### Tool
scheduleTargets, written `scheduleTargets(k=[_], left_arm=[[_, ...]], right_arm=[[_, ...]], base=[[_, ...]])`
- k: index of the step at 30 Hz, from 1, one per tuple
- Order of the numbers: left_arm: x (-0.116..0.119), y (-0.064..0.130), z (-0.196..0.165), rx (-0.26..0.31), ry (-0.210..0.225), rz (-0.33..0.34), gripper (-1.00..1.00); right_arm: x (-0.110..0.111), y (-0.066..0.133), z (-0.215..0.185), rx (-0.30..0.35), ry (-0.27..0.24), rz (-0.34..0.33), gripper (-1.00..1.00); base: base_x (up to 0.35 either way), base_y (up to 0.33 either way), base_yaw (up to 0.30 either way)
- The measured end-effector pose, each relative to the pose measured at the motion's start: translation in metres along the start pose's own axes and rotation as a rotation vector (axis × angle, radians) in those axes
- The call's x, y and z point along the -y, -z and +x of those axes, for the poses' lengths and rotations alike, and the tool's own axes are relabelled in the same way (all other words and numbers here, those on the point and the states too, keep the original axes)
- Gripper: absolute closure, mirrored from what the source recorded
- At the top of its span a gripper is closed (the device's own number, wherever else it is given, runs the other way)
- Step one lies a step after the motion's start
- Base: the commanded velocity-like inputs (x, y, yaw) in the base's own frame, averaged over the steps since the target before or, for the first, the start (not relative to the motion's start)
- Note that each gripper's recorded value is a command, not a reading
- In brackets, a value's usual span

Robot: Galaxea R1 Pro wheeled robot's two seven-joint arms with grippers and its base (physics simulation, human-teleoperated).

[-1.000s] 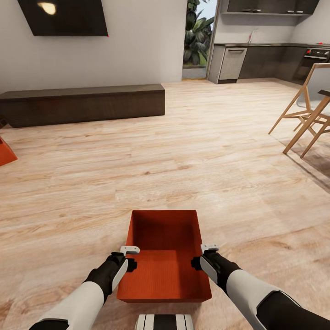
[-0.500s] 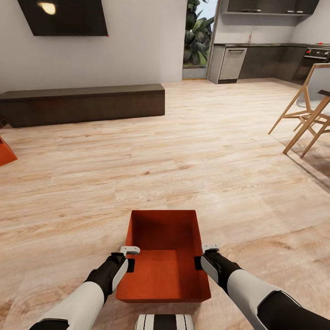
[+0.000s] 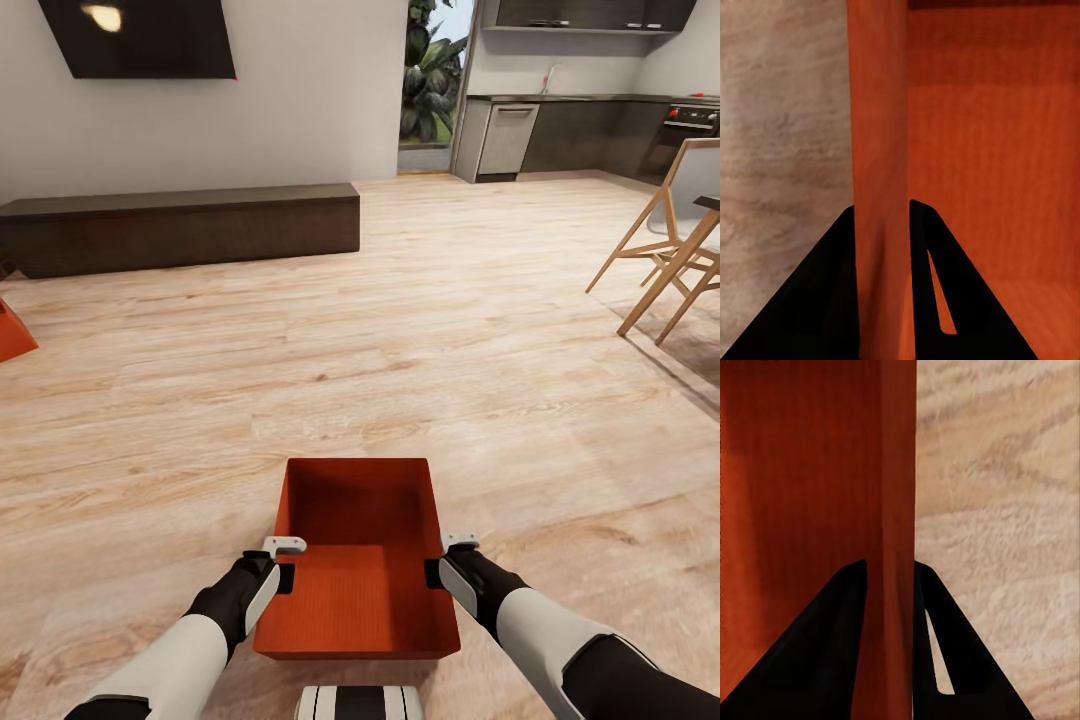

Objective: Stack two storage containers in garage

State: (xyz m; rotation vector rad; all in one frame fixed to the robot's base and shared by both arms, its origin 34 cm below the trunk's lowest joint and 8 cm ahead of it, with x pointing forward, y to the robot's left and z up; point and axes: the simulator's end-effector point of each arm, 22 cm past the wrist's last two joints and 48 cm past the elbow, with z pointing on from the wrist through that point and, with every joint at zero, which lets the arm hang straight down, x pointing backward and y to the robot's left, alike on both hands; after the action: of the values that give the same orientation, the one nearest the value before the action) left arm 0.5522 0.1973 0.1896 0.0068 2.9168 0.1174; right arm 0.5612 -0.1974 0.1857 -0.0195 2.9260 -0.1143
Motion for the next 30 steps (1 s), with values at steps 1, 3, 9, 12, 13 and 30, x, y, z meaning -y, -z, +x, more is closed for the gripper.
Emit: scheduleTargets(k=[1,3,9,12,13,30], left_arm=[[0.0,0.0,0.0,0.001,0.001,0.0,1.0],[0.0,0.0,0.0,0.002,0.001,0.0,1.0],[-0.001,0.009,-0.009,0.019,-0.001,0.001,1.0],[-0.001,0.014,-0.014,0.032,0.0,0.001,1.0],[-0.001,0.016,-0.016,0.036,0.0,0.001,1.0],[-0.004,0.05,-0.036,0.047,-0.002,-0.001,1.0]], right_arm=[[0.0,0.0,0.0,0.0,0.0,0.0,1.0],[0.0,0.0,0.0,0.0,0.0,0.0,1.0],[0.001,0.008,-0.007,0.017,-0.008,0.0,1.0],[0.002,0.014,-0.012,0.03,-0.009,0.0,1.0],[0.002,0.015,-0.014,0.034,-0.009,0.0,1.0],[0.005,0.05,-0.033,0.044,-0.013,0.0,1.0]], base=[[0.0,0.0,0.0],[0.0,0.0,0.0],[0.0,0.0,0.0],[0.0,0.0,0.0],[0.0,0.0,0.0],[0.0,0.0,0.0]])
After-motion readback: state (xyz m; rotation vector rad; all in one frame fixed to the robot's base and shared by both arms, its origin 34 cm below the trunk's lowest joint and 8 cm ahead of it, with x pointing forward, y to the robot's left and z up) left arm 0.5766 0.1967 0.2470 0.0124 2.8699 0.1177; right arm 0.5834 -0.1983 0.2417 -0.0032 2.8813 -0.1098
